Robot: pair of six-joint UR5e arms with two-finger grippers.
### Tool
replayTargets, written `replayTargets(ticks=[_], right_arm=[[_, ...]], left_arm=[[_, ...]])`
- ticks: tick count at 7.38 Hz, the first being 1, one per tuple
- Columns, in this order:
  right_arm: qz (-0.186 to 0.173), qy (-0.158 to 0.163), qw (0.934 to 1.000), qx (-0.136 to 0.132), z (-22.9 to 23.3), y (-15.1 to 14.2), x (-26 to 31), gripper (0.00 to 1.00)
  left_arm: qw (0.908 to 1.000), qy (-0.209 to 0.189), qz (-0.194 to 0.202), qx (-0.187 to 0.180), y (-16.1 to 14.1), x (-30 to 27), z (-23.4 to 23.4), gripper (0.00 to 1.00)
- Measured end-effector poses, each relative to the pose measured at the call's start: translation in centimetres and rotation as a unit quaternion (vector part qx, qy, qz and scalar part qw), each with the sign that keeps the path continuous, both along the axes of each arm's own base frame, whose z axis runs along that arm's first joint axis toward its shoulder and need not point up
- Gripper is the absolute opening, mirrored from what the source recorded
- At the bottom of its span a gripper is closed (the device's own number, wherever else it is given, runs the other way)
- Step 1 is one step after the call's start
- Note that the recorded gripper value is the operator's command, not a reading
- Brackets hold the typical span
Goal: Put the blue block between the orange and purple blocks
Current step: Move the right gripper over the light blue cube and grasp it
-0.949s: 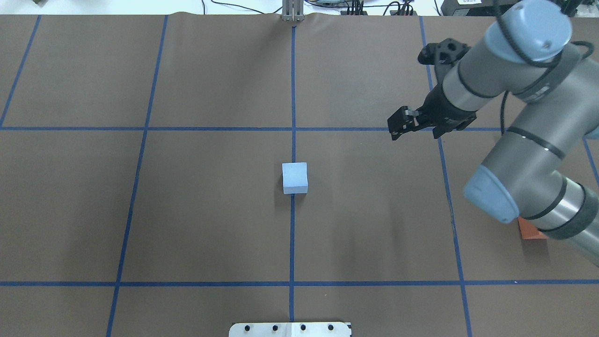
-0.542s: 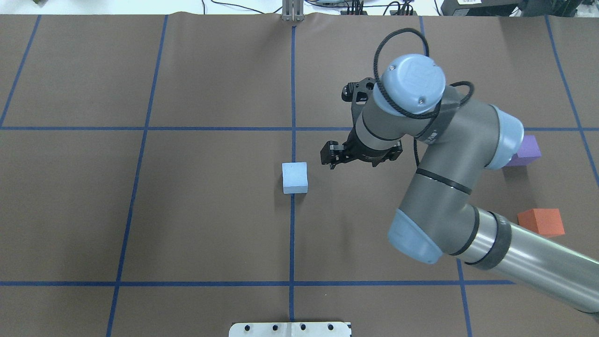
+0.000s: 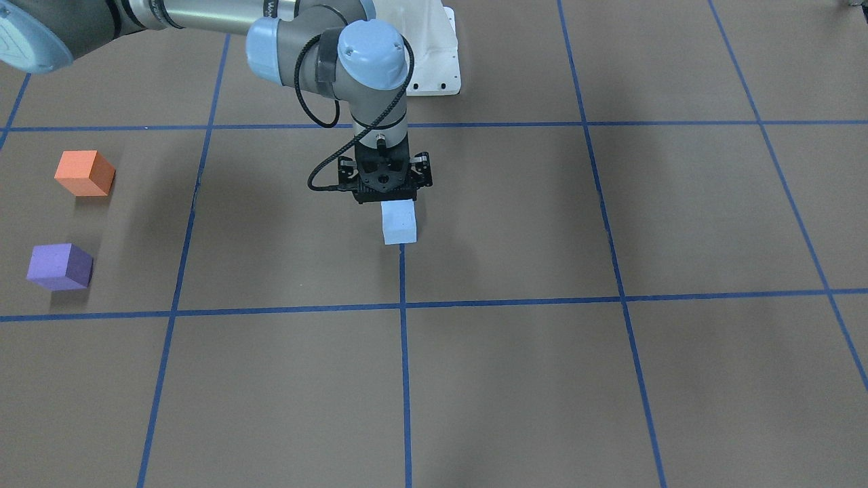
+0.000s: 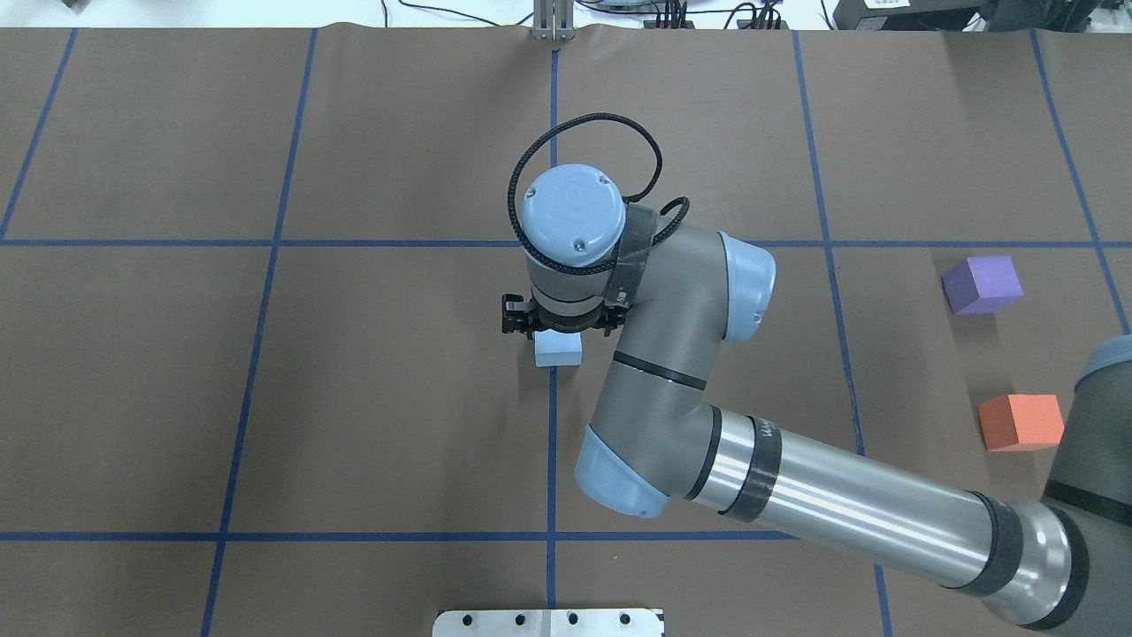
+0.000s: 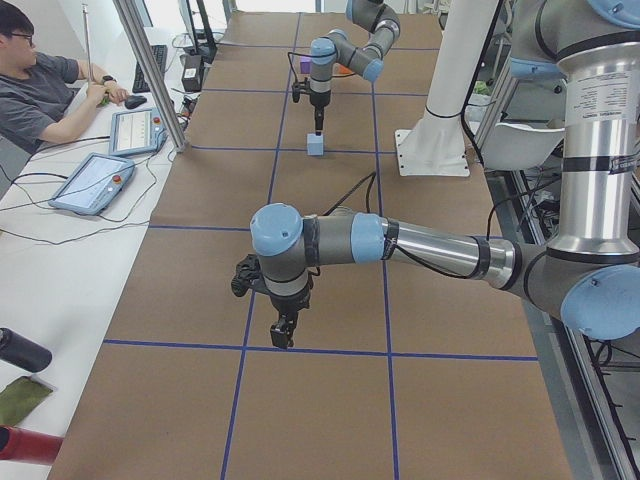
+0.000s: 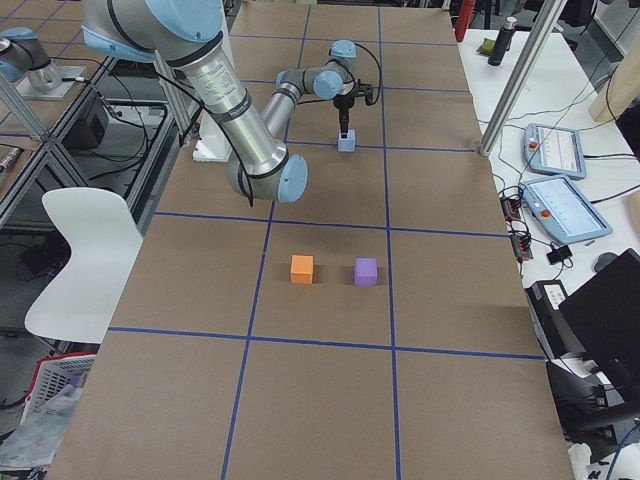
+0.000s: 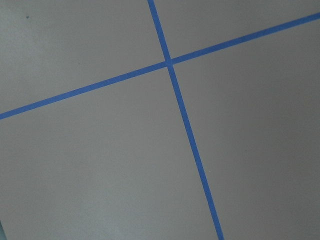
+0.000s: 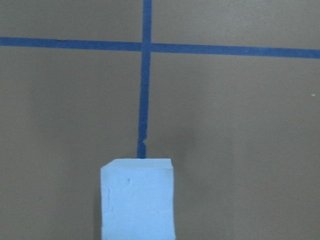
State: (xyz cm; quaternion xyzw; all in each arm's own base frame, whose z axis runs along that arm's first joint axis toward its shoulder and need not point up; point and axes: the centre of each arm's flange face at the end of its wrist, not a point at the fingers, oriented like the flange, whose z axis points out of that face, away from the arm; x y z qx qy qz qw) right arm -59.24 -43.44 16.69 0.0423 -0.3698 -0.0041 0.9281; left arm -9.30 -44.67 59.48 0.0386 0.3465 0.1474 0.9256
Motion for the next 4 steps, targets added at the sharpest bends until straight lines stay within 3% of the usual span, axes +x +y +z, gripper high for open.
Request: replayTargets(ticks=[3, 4], right_arm=[[-0.006, 0.002, 0.9999, 0.016, 2.6, 0.0, -3.7, 0.97], [-0.008, 0.002, 0.9998, 0.017, 3.5, 0.2, -4.4, 0.5]], left_arm=[[1.0, 0.0, 0.0, 0.0, 0.2, 0.0, 0.1, 1.0], [1.0, 0.0, 0.0, -0.001, 0.2, 0.0, 0.1, 1.0]])
